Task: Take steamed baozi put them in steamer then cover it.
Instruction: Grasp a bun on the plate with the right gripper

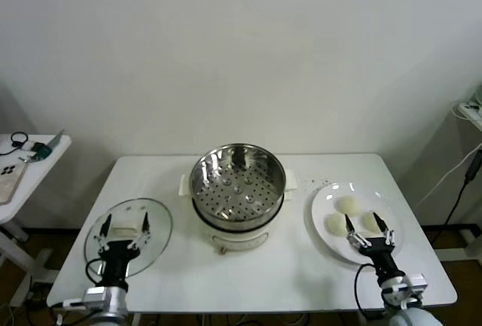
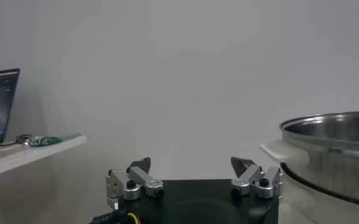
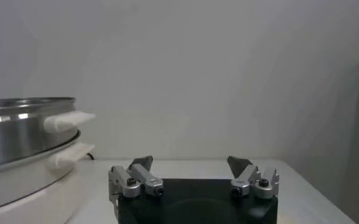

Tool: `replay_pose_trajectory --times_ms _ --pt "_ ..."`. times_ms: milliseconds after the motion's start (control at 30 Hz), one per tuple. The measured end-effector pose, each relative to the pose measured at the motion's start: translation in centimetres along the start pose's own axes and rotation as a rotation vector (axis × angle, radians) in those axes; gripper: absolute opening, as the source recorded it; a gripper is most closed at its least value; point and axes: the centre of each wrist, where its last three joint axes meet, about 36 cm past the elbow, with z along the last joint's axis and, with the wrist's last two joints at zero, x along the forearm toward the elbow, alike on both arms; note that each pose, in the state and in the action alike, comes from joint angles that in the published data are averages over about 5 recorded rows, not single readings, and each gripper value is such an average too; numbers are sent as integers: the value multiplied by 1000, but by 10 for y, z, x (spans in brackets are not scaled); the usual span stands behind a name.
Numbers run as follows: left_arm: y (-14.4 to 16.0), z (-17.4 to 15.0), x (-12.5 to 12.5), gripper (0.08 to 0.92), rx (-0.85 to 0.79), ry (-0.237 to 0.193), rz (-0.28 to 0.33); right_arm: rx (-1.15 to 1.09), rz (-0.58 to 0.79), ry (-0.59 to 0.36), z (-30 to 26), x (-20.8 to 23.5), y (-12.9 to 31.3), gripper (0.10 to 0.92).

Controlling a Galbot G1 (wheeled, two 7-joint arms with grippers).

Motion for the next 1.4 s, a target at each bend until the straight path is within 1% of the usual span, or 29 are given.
replay_pose_trajectory --times_ms 100,200,500,733,933,1067,1267,1400 --pt "-1 -1 0 823 -1 -1 1 42 -22 16 -9 -8 -8 823" --pt "-3 -2 1 823 0 -1 4 126 -73 62 -25 -22 -23 823" --pt "-11 -3 6 823 19 -9 29 454 -325 280 -88 -79 -86 823" --pt "-15 -1 6 823 15 -17 46 655 -516 439 -135 -137 -117 823" --pt "-13 -1 5 823 -3 -23 50 810 -686 574 -170 -194 -120 823" --pt "-13 -3 5 823 -4 -24 47 901 -773 666 -188 -229 -117 823" --pt "-11 -5 2 823 -1 -24 32 1016 -849 788 -212 -275 -110 823" --pt "-9 -7 1 823 1 -23 24 1070 -880 862 -219 -297 -105 823"
